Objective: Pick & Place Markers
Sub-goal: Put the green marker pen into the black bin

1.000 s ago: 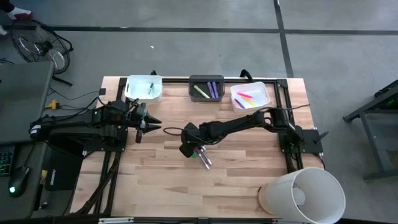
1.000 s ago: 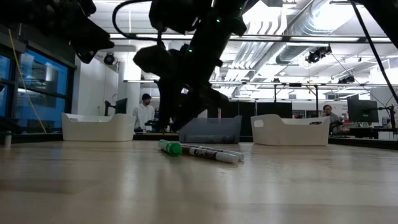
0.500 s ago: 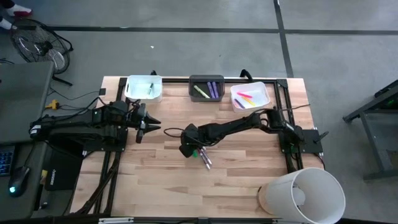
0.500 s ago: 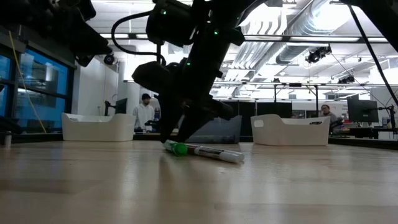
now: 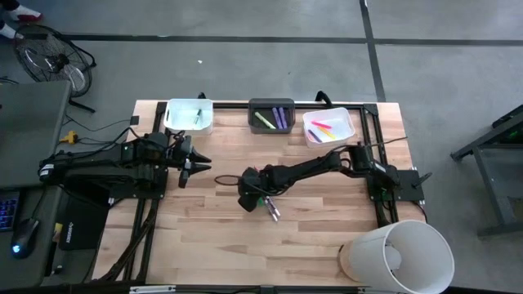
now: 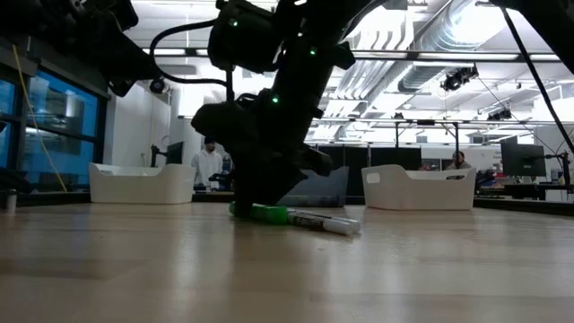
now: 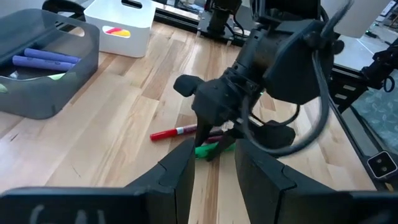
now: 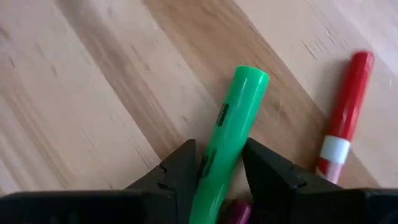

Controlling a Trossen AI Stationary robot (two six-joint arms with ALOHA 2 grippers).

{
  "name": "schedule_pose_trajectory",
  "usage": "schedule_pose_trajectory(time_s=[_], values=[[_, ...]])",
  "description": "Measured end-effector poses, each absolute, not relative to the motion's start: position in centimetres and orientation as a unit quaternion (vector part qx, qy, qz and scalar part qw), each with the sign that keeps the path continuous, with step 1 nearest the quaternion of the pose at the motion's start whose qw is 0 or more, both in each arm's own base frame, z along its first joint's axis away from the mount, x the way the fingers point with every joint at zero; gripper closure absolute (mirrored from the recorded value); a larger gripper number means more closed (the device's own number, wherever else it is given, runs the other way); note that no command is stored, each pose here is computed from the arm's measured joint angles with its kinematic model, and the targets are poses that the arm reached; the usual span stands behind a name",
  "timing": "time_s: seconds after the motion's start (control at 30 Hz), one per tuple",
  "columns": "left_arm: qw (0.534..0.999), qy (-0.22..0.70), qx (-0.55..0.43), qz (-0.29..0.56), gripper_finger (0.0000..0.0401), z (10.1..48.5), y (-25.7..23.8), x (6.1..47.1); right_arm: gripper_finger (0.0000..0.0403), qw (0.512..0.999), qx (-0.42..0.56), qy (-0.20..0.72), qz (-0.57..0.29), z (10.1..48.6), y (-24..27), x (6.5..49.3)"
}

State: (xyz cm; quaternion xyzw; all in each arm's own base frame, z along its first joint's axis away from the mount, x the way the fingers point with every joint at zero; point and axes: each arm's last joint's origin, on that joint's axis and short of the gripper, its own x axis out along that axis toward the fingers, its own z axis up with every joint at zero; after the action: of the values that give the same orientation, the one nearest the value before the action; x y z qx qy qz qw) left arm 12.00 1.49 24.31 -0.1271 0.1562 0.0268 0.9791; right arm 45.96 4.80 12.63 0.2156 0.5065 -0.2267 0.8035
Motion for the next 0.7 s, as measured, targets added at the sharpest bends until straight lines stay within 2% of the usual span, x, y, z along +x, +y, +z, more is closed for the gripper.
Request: schedule_pose_trajectory(time_s=[0.37,0.7], values=[[0.979,0.157,-0.129,0.027,0.0288,24.3,1.5,12.0,0.0333,0.826,0.101,0.524,-0.180,12.4,6.1,45.8],[0.977,0.166,-0.130,0.028,0.0288,24.1,1.5,11.9,0.0332,0.837,0.099,0.512,-0.167,13.2,6.2,45.9]])
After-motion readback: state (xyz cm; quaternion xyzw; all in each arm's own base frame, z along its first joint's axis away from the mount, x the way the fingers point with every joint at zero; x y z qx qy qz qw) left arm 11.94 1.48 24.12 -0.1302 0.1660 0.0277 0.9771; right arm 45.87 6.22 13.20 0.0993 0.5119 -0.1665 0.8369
